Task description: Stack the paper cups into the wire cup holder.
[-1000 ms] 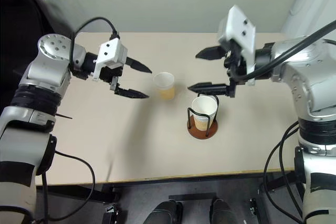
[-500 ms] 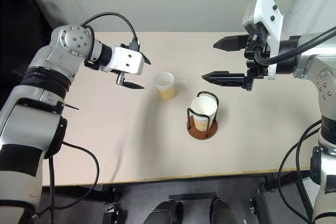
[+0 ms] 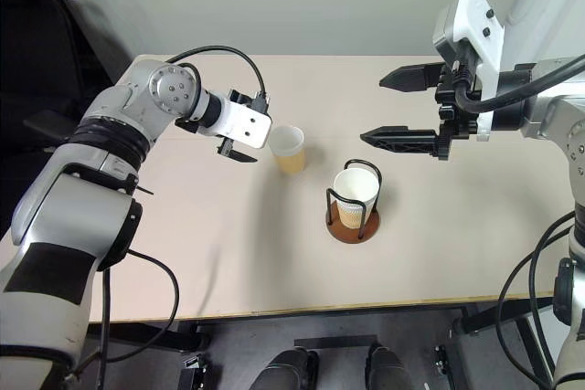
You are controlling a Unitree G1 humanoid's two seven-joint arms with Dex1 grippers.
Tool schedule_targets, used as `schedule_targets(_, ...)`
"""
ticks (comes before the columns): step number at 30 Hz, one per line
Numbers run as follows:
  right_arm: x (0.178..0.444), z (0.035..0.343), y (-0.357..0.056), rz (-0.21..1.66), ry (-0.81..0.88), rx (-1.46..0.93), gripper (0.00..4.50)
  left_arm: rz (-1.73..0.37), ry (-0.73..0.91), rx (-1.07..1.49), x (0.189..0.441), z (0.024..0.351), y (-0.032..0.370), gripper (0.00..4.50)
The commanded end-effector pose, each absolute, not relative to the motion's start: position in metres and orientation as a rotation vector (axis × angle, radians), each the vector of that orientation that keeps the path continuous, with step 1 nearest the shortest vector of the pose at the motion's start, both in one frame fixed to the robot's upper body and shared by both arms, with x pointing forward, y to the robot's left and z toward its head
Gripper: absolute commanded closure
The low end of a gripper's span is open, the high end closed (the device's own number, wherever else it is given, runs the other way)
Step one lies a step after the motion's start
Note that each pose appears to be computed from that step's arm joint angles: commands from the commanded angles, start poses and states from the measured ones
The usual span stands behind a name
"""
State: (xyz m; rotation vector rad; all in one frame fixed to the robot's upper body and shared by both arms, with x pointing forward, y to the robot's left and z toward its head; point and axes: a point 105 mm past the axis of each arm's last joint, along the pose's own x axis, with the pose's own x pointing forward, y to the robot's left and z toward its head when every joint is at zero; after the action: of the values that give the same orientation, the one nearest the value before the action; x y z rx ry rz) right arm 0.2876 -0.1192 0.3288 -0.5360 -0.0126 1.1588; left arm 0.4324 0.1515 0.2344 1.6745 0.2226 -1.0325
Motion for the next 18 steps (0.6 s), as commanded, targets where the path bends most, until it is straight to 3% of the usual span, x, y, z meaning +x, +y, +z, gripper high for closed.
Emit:
schedule_targets(1,0.282,0.338,-0.120,1.149,-0.055,-0.560,0.06,-0.975,0.196,1.711,0.438,0.237,0.151,0.00)
schedule_targets(16,0.280,0.338,-0.121,1.141,-0.053,-0.569,0.06,-0.957,0.182,1.749,0.447,0.209,0.134,0.00)
schedule_targets(18,0.280,0.337,-0.121,1.139,-0.052,-0.570,0.03,-0.977,0.200,1.752,0.446,0.205,0.134,0.37)
